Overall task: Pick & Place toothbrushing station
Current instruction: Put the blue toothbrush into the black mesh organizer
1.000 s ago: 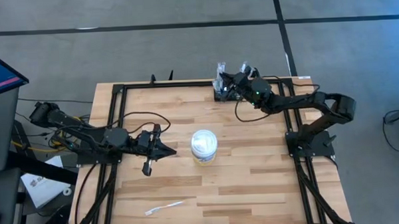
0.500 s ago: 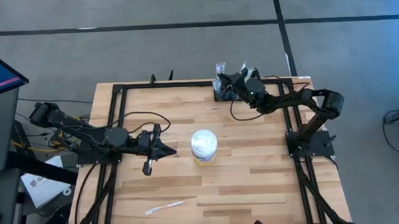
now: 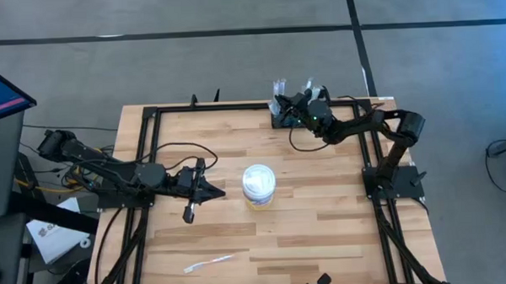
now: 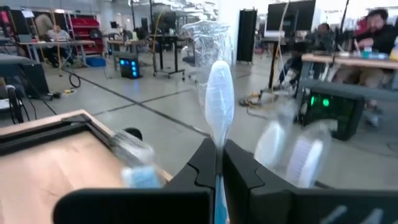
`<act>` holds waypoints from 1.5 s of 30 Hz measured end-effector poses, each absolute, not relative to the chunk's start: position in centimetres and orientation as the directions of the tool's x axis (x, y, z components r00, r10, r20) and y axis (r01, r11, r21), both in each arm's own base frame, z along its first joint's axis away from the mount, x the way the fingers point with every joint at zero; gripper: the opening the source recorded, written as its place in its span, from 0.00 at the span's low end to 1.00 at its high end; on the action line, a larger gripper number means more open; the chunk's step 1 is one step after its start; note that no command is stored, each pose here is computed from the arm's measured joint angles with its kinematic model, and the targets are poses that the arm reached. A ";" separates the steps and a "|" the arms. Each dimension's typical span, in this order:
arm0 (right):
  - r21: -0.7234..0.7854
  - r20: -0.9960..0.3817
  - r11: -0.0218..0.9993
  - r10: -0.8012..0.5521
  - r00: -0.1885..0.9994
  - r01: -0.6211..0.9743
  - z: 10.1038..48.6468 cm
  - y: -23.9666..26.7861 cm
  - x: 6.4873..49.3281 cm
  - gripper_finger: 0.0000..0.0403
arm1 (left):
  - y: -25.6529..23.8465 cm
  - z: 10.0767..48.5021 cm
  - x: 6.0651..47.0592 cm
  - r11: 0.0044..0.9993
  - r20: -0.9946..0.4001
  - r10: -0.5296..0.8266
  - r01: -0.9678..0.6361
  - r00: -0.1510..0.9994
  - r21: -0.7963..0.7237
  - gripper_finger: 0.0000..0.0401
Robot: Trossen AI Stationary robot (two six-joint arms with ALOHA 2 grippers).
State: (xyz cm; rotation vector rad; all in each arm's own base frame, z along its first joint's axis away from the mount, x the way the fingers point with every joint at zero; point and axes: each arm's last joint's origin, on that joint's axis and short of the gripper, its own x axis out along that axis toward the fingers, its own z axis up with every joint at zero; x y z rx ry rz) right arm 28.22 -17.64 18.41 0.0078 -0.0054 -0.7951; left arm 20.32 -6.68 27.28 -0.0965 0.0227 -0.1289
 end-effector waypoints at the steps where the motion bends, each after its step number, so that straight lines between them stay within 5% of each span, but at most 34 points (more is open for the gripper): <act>1: 0.019 -0.006 0.699 -0.715 0.699 0.715 18.0 -17.7 28.3 0.00 | -6.7 27.2 20.3 0.987 -0.018 -0.129 0.127 0.991 -0.098 0.00; 24: 0.046 -0.124 0.693 -0.711 0.692 0.720 15.8 -17.9 28.5 0.01 | -6.8 26.9 20.8 0.987 -0.027 -0.127 0.123 0.992 -0.102 0.00; 45: 0.051 -0.077 0.705 -0.704 0.707 0.707 16.3 -17.6 28.7 0.14 | -6.8 26.9 20.8 0.987 -0.027 -0.126 0.123 0.992 -0.103 0.00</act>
